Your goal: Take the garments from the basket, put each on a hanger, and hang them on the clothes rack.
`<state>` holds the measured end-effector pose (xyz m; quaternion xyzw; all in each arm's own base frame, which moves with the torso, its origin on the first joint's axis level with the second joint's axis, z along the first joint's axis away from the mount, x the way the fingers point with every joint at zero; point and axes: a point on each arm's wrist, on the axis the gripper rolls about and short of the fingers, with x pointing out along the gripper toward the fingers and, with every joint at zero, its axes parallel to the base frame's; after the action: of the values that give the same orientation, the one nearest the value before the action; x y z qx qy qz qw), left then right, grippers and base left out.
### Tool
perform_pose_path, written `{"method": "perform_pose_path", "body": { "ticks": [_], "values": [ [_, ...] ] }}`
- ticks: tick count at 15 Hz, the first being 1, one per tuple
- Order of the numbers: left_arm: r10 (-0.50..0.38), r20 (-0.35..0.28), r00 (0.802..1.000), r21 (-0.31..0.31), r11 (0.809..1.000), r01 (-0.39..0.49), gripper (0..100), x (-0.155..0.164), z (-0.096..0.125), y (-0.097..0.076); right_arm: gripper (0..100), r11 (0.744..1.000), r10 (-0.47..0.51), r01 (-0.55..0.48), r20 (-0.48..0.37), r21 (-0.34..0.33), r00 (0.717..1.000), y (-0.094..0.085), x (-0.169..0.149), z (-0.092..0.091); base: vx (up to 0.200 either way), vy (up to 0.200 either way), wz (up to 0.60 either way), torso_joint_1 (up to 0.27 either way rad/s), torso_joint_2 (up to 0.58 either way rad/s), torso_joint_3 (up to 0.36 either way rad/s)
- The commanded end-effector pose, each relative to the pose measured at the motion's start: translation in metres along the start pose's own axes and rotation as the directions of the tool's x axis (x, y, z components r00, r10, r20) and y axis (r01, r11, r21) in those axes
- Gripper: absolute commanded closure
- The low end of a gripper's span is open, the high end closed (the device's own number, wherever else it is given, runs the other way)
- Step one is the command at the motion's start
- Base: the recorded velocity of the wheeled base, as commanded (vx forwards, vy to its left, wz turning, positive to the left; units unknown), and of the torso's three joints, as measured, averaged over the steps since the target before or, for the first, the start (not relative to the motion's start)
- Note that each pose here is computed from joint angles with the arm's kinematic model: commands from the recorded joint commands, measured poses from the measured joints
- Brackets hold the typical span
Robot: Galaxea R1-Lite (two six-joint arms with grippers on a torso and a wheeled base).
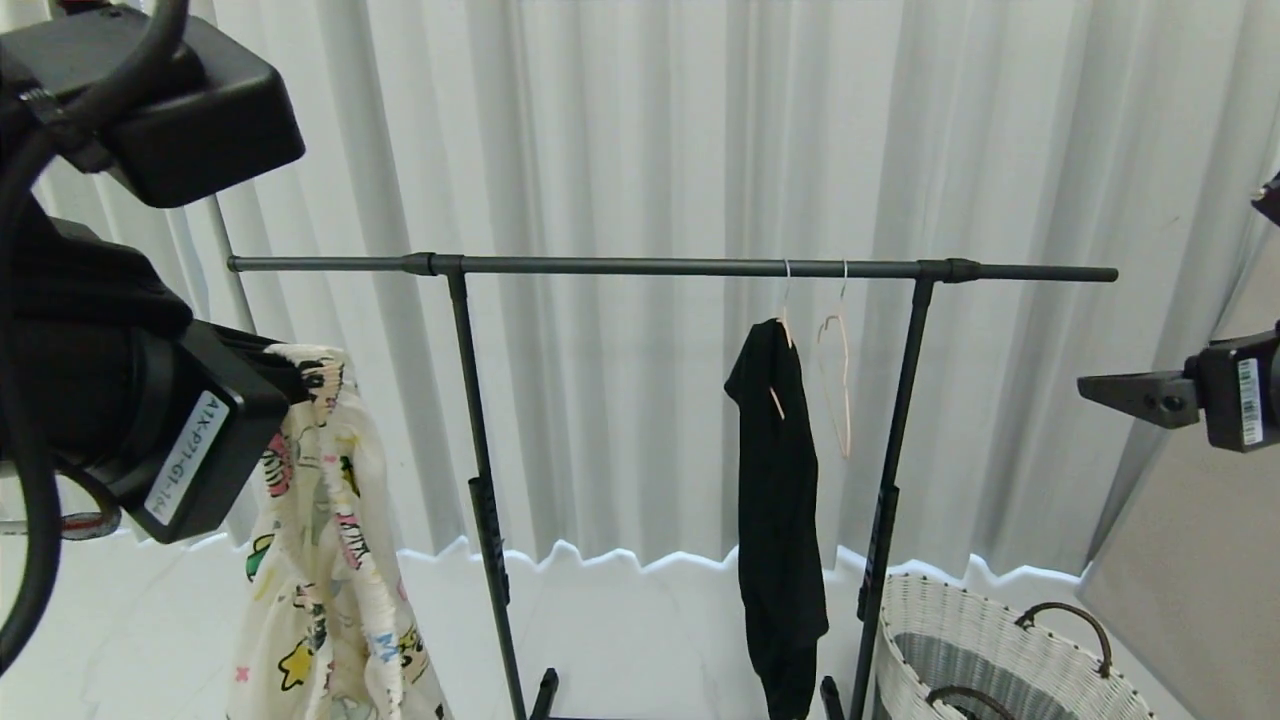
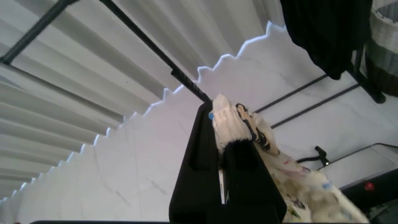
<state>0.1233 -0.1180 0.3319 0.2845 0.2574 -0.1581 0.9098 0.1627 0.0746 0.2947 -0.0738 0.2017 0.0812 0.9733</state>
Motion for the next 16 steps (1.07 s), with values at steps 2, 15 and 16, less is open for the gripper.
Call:
{"method": "perform_pose_path", "body": {
  "ticks": [2, 15, 16],
  "values": [
    [-0.008, 0.002, 1.000, 0.009, 1.000, 0.008, 100, 0.000, 0.000, -0.002, 0, 0.999, -0.001, 0.002, -0.015, 0.040, 1.000, 0.008, 0.027, 0.002, 0.200, 0.000, 0.00, 0.007, 0.00, 0.000],
    [-0.014, 0.004, 1.000, 0.016, 1.000, 0.014, 100, -0.001, 0.000, -0.004, 0, 0.979, -0.014, 0.042, -0.139, 0.199, 0.990, 0.051, 0.102, -0.015, 0.185, 0.000, 0.00, 0.003, 0.00, 0.000],
    [-0.014, 0.004, 1.000, 0.015, 1.000, 0.014, 100, -0.001, 0.000, -0.004, 0, 0.976, -0.031, 0.063, -0.152, 0.209, 0.988, 0.056, 0.109, -0.017, 0.000, 0.000, 0.00, 0.000, 0.00, 0.000]
  ]
}}
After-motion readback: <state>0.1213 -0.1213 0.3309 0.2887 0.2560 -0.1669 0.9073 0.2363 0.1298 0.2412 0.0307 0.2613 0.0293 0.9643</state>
